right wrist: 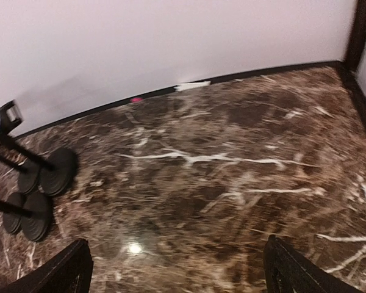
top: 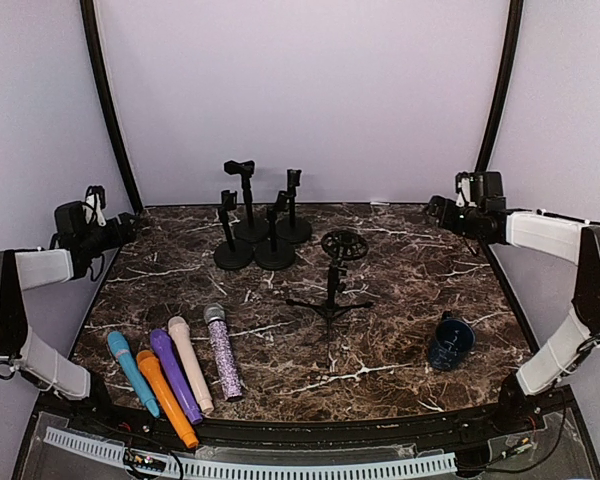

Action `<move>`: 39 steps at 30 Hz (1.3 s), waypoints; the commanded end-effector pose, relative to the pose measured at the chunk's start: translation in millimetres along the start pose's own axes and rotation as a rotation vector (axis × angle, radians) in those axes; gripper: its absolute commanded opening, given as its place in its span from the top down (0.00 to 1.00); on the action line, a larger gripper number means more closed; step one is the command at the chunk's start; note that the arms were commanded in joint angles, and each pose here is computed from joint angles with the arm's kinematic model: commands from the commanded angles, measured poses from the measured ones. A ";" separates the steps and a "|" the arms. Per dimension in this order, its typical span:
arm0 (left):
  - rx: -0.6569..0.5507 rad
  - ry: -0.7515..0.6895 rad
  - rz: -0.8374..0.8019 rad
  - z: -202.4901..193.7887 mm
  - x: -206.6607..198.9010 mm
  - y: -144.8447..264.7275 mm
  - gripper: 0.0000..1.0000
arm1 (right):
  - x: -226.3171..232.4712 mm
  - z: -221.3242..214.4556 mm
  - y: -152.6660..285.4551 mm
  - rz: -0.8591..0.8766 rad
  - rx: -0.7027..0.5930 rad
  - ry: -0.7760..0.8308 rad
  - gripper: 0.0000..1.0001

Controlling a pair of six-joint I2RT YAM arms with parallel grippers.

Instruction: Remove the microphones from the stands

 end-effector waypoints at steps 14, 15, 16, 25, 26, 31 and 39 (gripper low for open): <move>-0.161 0.002 0.126 -75.9 28.4 36.1 0.06 | -118.1 -30.2 114.4 -0.272 -0.699 0.097 0.01; -0.150 -0.006 0.131 -80.2 28.7 35.8 0.06 | -122.4 -37.3 115.4 -0.288 -0.707 0.104 0.01; -0.142 -0.015 0.132 -86.9 28.3 36.6 0.05 | -125.9 -43.6 115.8 -0.298 -0.712 0.111 0.01; -0.198 -0.094 0.106 -91.3 14.7 56.8 0.05 | -136.8 -59.7 104.2 -0.321 -0.737 0.177 0.01; -0.210 -0.101 0.104 -89.0 13.0 59.8 0.05 | -136.3 -59.6 100.9 -0.310 -0.738 0.181 0.01; -0.204 -0.116 0.093 -93.2 7.1 68.1 0.05 | -140.4 -65.8 78.9 -0.302 -0.688 0.199 0.01; -0.201 -0.119 0.093 -92.4 6.8 66.2 0.05 | -141.8 -65.4 72.4 -0.334 -0.670 0.198 0.01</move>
Point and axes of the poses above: each gripper's point midway between its finger pads, its own y axis back along the fingers, its own x axis along the line the jaws close on, z = x × y, the point moved 5 cm from there along y, back along the fingers, and after that the axes turned 8 degrees about -y, right-handed, at the moved point
